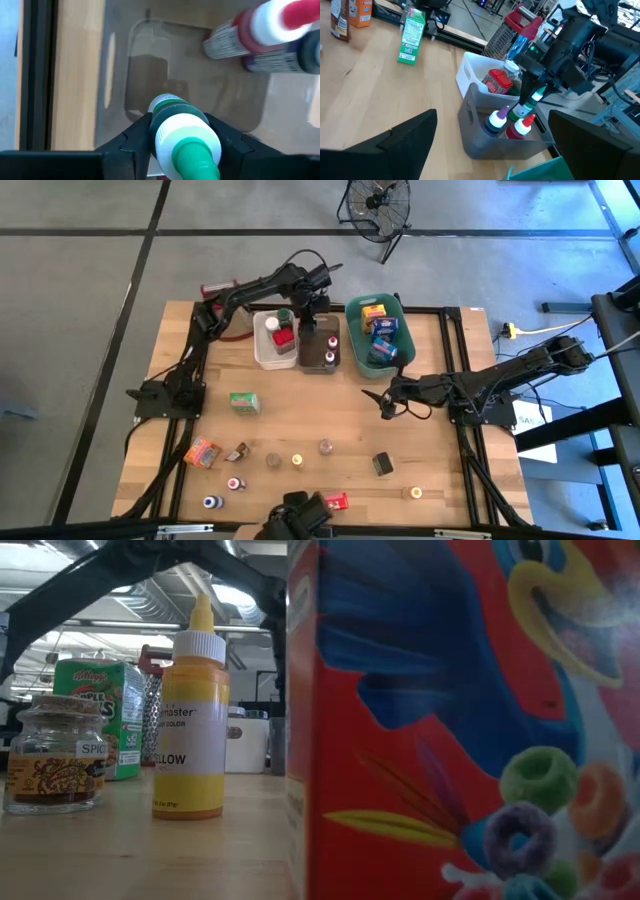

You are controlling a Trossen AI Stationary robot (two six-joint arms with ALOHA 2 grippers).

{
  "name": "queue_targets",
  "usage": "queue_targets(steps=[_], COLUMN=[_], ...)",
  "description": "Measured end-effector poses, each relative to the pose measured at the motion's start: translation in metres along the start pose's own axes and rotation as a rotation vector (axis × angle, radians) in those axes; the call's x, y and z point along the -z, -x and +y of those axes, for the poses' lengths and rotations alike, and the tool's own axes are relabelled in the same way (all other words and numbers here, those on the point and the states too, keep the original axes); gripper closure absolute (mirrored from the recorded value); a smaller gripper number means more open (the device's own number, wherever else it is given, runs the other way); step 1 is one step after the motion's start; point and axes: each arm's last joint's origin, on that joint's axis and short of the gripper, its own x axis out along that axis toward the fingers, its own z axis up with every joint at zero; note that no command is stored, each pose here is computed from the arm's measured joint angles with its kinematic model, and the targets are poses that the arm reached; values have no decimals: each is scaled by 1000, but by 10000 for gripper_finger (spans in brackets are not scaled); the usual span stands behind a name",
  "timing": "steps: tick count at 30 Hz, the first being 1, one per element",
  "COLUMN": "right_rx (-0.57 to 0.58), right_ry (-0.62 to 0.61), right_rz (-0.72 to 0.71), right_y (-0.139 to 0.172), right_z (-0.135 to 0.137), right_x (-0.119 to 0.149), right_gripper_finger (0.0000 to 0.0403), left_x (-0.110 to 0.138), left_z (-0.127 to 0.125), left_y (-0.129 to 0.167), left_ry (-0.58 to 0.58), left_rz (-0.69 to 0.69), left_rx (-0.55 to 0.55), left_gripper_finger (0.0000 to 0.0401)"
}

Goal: Pick & Place Kitchen Items
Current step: Put the green food coloring bottle into the middle black transparent bin

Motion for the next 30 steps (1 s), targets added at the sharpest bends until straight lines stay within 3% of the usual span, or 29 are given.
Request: queue_targets(steps=[9, 30], right_rx=[-8, -70], right_ry=[-2, -29], right_rz=[22, 50], right_y=[0, 0], right_z=[1, 4], right_x=[3, 6], right_gripper_finger=[17, 17], left_x=[6, 13], left_z=[17, 20], left_y=[-5, -31], left_ry=[84, 97], left_rz=[6, -35], left_rx=[-4, 0], left_gripper_finger=[254, 252])
